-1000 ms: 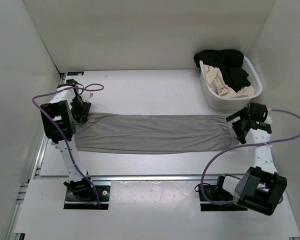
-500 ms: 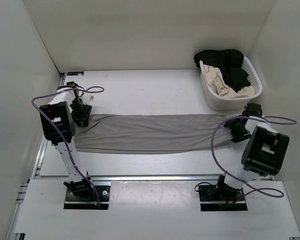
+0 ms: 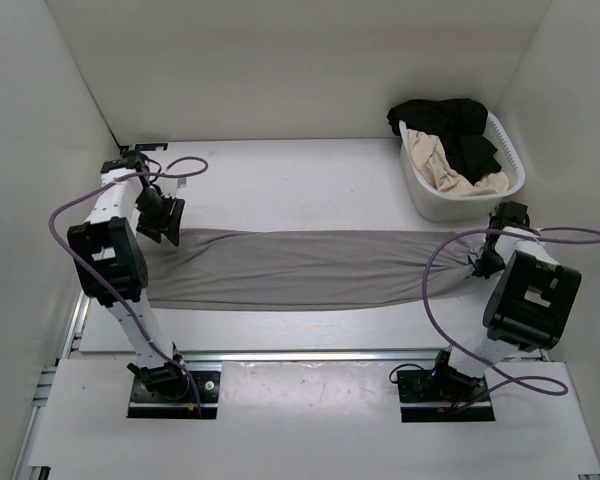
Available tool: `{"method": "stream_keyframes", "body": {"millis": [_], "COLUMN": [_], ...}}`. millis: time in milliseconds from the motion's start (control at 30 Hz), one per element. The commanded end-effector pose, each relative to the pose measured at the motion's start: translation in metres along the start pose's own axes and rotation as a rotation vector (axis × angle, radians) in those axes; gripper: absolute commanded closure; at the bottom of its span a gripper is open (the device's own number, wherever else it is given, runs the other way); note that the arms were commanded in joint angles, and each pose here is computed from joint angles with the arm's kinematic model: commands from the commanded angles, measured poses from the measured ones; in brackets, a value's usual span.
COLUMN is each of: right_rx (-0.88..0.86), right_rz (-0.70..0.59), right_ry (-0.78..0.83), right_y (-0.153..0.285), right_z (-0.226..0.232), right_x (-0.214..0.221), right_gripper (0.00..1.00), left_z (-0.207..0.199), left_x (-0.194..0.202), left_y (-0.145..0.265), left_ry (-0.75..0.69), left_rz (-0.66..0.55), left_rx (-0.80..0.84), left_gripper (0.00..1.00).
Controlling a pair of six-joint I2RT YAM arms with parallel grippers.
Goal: Fold and stack the trousers
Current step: Fold the trousers
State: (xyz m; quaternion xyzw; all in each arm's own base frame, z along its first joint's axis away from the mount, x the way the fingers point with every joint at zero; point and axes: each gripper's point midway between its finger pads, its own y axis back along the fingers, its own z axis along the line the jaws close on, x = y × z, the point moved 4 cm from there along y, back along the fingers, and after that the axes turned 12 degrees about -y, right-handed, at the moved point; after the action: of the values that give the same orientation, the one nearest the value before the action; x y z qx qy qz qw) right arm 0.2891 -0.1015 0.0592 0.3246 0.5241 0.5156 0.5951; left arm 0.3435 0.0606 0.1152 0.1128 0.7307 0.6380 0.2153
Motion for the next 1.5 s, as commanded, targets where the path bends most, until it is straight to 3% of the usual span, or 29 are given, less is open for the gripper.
{"method": "stream_keyframes", "body": {"millis": [0,167,267,367,500,567,600,700,933,1133,1267,1300,1333,1400,1467], "right_rx": [0.083,0.034,-0.02,-0.078,-0.194,-0.232,-0.222,-0.229,-0.323,-0.287,-0.319,-0.352,-0.383,-0.425,-0.484], "right_rz": [-0.248,-0.504,-0.559,-0.63,-0.595,-0.586,-0.596,-0.611,-0.523,-0.445,-0.407,-0.389,-0.377,-0.361,-0.373], "right_ry": [0.122,0.4,0.59,0.679,0.822,0.771,0.844,0.859,0.749,0.896,1.02,1.034,1.08,1.124,1.188], "right_y": [0.042,0.119,0.14,0.157,0.16,0.174,0.167,0.177,0.204,0.173,0.164,0.167,0.175,0.182,0.196], "right_z": [-0.007,0.014,0.021,0.021,0.015,0.019,0.013,0.023,0.031,0.001,-0.002,-0.002,0.0,0.002,0.0], "right_x": [-0.048,-0.046,0.007,0.062,0.17,0.204,0.236,0.292,0.348,0.391,0.43,0.441,0.451,0.464,0.477], "right_gripper": [1.0,1.0,1.0,1.0,1.0,1.0,1.0,1.0,1.0,0.98,0.62,0.35,0.24,0.13,0.09], "left_z": [-0.013,-0.01,-0.011,-0.012,-0.018,-0.017,-0.019,-0.022,-0.025,-0.025,-0.015,-0.013,-0.011,-0.005,-0.002], "left_x": [0.0,0.034,0.037,0.036,0.04,0.042,0.04,0.039,0.042,0.042,0.027,0.022,0.018,0.008,0.0], "left_y": [0.026,-0.002,-0.007,-0.017,-0.037,-0.046,-0.047,-0.051,-0.069,-0.075,-0.066,-0.061,-0.059,-0.046,-0.034], "left_ry": [-0.027,-0.005,0.006,0.007,-0.005,-0.004,-0.014,-0.024,-0.056,-0.054,-0.063,-0.066,-0.068,-0.074,-0.07], "left_rz": [-0.055,0.082,0.093,0.092,0.142,0.15,0.15,0.145,0.168,0.168,0.129,0.111,0.101,0.072,0.04], "left_rx": [-0.007,-0.068,-0.073,-0.074,-0.035,-0.03,-0.029,0.0,0.035,0.05,0.008,-0.005,-0.013,-0.045,-0.069], "left_gripper": [0.35,0.35,0.35,0.35,0.35,0.35,0.35,0.35,0.35,0.35,0.35,0.35,0.35,0.35,0.33]}}
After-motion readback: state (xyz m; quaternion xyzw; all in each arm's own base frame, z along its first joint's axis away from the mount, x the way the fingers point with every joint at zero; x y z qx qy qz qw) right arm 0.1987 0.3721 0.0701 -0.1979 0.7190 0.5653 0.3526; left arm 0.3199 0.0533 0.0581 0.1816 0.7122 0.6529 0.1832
